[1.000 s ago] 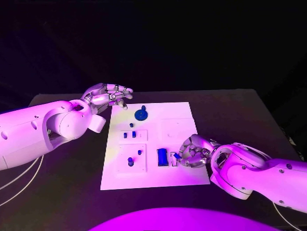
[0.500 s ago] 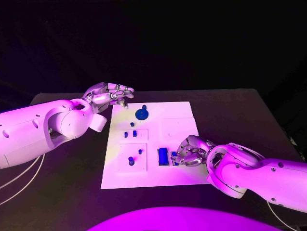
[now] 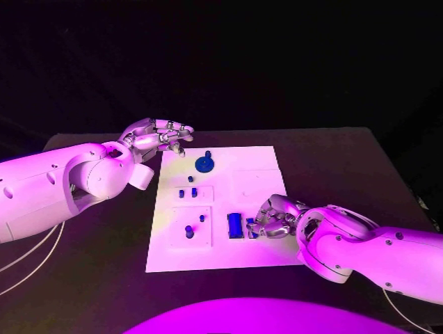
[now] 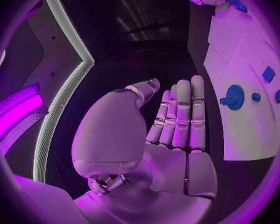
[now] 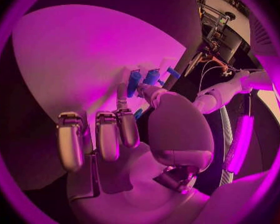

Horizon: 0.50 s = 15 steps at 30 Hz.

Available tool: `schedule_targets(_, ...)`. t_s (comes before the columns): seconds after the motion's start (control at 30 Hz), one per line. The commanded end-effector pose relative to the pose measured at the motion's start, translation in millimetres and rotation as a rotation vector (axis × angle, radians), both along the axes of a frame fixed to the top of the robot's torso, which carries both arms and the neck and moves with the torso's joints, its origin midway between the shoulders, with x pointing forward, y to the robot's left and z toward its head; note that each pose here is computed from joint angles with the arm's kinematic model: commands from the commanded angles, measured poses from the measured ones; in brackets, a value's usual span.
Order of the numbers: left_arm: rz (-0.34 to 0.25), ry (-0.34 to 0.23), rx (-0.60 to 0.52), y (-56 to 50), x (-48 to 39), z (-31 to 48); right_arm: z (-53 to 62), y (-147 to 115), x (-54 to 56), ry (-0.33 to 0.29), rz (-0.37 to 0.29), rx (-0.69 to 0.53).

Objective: Assemble the parts on the task board

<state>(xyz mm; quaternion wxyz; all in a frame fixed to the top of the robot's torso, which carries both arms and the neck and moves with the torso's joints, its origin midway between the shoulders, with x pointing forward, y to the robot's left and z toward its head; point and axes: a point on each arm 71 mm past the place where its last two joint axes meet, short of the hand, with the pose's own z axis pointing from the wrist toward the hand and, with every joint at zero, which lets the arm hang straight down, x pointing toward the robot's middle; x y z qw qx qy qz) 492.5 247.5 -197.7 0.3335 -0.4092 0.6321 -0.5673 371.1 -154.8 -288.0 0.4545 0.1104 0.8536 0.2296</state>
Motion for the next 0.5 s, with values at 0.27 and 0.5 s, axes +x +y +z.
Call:
schedule_targets(0.27,-0.021,-0.001,-0.009,-2.9,-0.5,1.0,-1.7,2.7,-1.0,-0.005,0.029,-0.018)
schedule_targets(0.5,-0.019,0.0,-0.008,-2.2,-0.4,0.9,-0.8,3.3,-1.7,-0.01,0.038,-0.011)
